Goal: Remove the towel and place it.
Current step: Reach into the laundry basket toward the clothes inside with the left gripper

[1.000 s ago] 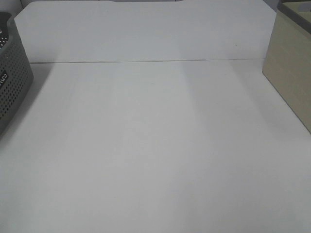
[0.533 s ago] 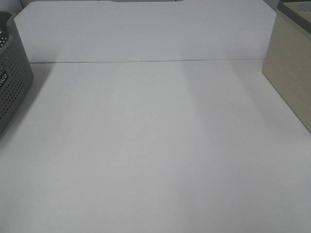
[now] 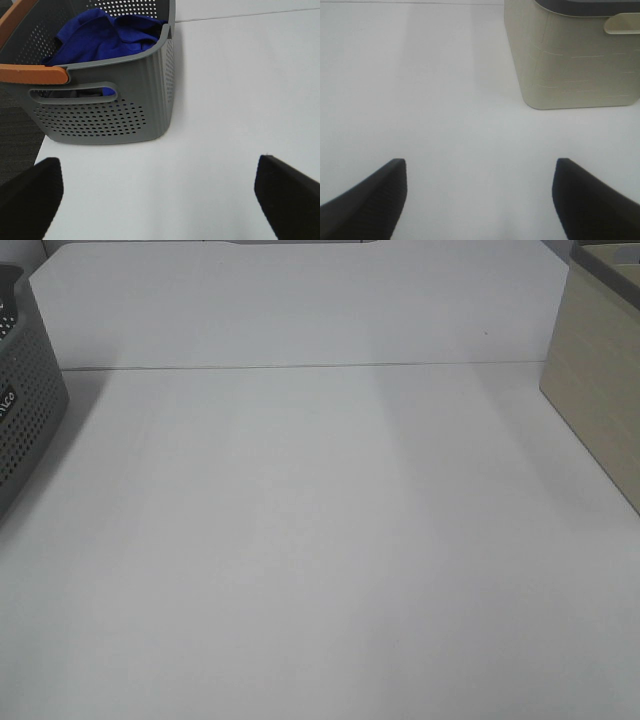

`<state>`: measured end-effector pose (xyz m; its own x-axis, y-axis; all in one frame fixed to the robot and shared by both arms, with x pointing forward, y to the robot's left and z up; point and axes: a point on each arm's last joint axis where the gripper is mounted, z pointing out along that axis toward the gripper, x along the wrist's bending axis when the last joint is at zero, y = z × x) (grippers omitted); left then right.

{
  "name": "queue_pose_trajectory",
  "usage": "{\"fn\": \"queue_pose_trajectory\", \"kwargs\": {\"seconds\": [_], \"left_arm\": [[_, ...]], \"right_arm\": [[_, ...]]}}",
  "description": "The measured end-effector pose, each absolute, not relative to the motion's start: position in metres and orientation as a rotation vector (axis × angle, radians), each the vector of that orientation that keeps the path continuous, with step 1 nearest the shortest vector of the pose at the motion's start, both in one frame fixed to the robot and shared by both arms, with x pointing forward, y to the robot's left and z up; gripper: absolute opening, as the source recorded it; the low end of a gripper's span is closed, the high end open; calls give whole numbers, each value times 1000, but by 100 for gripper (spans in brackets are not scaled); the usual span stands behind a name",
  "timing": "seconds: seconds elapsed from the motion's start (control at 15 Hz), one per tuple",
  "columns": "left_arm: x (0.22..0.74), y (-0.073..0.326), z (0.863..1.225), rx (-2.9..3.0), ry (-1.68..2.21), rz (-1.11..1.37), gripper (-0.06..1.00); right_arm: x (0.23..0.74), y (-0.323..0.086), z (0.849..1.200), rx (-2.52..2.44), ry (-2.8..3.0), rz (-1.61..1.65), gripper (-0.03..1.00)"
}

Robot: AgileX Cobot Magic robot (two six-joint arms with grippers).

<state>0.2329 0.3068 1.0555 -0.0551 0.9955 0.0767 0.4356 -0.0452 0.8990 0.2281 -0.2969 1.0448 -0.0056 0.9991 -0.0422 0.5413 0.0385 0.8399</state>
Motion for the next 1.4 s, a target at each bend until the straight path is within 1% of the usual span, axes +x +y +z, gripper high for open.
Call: {"fn": "queue_pose_trajectory", "kwargs": {"seconds": [1.4], "left_arm": [[233,305,1055,1544,1553,1036,99]], "right_arm": [[228,-297,1045,1584,1630,845,78]]}}
